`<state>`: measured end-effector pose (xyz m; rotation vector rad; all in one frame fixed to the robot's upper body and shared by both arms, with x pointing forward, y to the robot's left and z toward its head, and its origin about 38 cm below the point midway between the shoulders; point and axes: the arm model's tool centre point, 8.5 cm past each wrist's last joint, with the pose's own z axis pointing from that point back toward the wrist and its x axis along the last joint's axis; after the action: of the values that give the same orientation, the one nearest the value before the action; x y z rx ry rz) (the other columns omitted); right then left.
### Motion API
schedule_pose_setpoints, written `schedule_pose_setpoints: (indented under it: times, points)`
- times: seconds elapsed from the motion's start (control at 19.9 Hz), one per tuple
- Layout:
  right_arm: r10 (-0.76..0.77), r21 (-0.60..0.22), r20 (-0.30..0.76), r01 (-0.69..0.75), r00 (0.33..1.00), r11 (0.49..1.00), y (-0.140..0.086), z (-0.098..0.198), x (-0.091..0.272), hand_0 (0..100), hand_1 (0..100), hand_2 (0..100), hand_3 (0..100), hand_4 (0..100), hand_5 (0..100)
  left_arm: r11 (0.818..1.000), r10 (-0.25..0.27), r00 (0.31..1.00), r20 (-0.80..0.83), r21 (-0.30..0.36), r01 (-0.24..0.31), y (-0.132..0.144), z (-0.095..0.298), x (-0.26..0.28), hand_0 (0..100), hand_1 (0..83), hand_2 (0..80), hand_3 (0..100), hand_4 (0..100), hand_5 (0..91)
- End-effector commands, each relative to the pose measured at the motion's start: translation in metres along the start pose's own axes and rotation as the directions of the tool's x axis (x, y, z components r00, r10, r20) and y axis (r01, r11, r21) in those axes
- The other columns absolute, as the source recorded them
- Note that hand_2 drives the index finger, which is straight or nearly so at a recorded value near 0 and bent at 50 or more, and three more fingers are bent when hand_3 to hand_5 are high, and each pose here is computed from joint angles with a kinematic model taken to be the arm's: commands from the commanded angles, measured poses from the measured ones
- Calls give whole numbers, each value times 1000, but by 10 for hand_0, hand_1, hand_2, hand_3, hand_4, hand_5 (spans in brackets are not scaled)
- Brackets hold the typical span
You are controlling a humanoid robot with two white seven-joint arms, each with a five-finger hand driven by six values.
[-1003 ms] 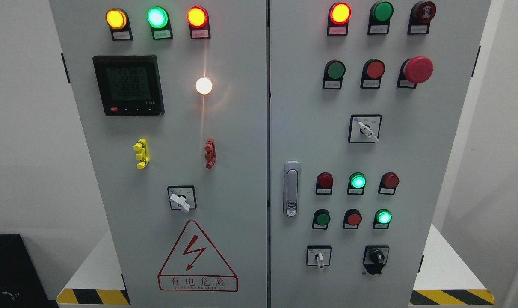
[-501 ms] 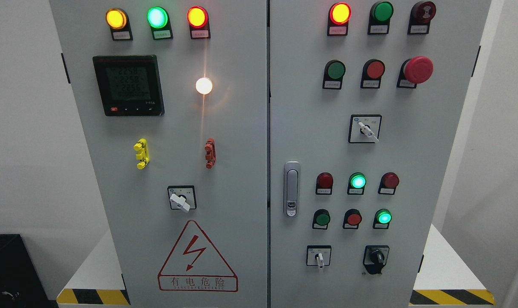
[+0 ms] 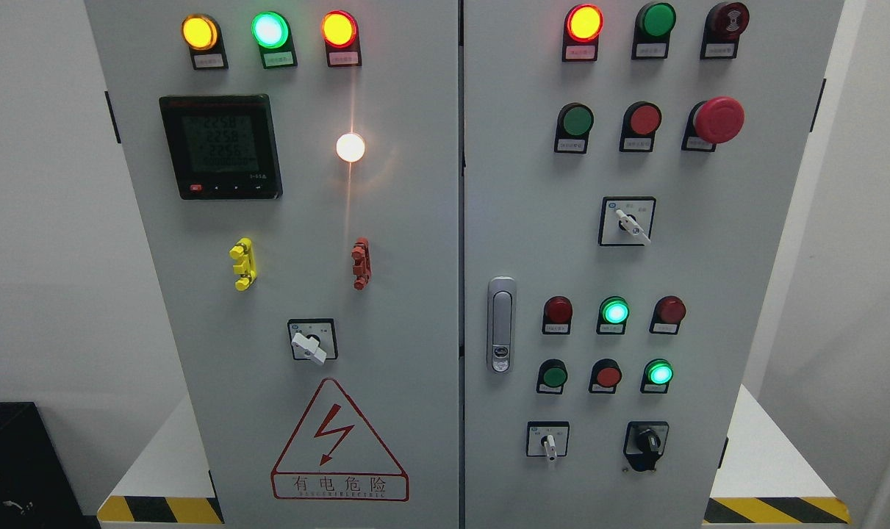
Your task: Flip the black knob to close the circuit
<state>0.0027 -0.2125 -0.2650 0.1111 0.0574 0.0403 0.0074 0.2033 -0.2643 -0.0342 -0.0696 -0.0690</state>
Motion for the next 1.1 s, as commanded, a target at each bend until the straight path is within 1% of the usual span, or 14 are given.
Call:
schedule_pose_setpoints:
  times: [0.0, 0.1, 0.2, 0.25, 0.35, 0.4, 0.45, 0.55, 0.6, 0.65, 0.7, 0.85, 1.0, 1.05]
  points:
    - [115, -38, 243, -109, 963, 993, 4, 17, 82, 0, 81, 0, 0, 0, 0, 1000, 2, 1000, 1, -3, -2, -2, 0, -6, 120, 556, 0, 0, 0, 0]
    - [137, -51, 303, -128, 943, 990, 5, 25, 96, 0, 78, 0, 0, 0, 0, 1000, 2, 1000, 1, -2, -2, -1, 0, -6, 120, 556, 0, 0, 0, 0]
    - [192, -88, 357, -172, 914, 981, 6, 35, 111, 0, 80, 17, 62, 4, 0, 1000, 2, 1000, 1, -3, -2, -2, 0, -6, 120, 556, 0, 0, 0, 0]
    - [228, -122, 378, -196, 897, 973, 5, 40, 117, 0, 81, 97, 126, 64, 0, 1000, 2, 1000, 1, -3, -2, -2, 0, -6, 120, 556, 0, 0, 0, 0]
    - [302, -202, 418, -237, 857, 950, 3, 51, 129, 0, 83, 194, 227, 169, 0, 1000, 2, 1000, 1, -3, -2, -2, 0, -6, 120, 556, 0, 0, 0, 0]
    - [338, -242, 437, -253, 833, 937, 2, 57, 135, 0, 86, 248, 294, 242, 0, 1000, 2, 1000, 1, -3, -2, -2, 0, -6, 120, 556, 0, 0, 0, 0]
    - [372, -281, 448, -267, 813, 922, 0, 61, 141, 0, 89, 282, 345, 290, 46, 1000, 2, 1000, 1, -3, -2, -2, 0, -6, 120, 556, 0, 0, 0, 0]
    - [451, -373, 466, -293, 761, 880, -2, 70, 152, 0, 102, 385, 473, 399, 205, 1000, 2, 1000, 1, -3, -2, -2, 0, -6, 120, 556, 0, 0, 0, 0]
    - [494, -418, 472, -307, 730, 855, -1, 74, 158, 0, 104, 408, 520, 432, 263, 1000, 2, 1000, 1, -3, -2, -2, 0, -6, 120, 556, 0, 0, 0, 0]
    - [536, -465, 472, -319, 700, 826, -2, 79, 163, 0, 116, 467, 588, 491, 311, 1000, 2, 1000, 1, -3, -2, -2, 0, -6, 120, 556, 0, 0, 0, 0]
    - [577, -511, 466, -329, 671, 794, -2, 84, 169, 0, 120, 495, 653, 555, 379, 1000, 2, 1000, 1, -3, -2, -2, 0, -6, 120, 556, 0, 0, 0, 0]
    - [672, -607, 450, -351, 588, 714, -2, 103, 189, 0, 126, 595, 813, 702, 557, 1000, 2, 1000, 1, -3, -2, -2, 0, -6, 120, 556, 0, 0, 0, 0]
    - [759, -703, 410, -354, 506, 616, -3, 123, 203, 0, 125, 678, 886, 772, 660, 1000, 2, 1000, 1, -3, -2, -2, 0, -6, 120, 556, 0, 0, 0, 0]
    - [772, -719, 403, -353, 491, 599, -2, 126, 206, 0, 124, 693, 898, 781, 676, 1000, 2, 1000, 1, -3, -2, -2, 0, -6, 120, 556, 0, 0, 0, 0]
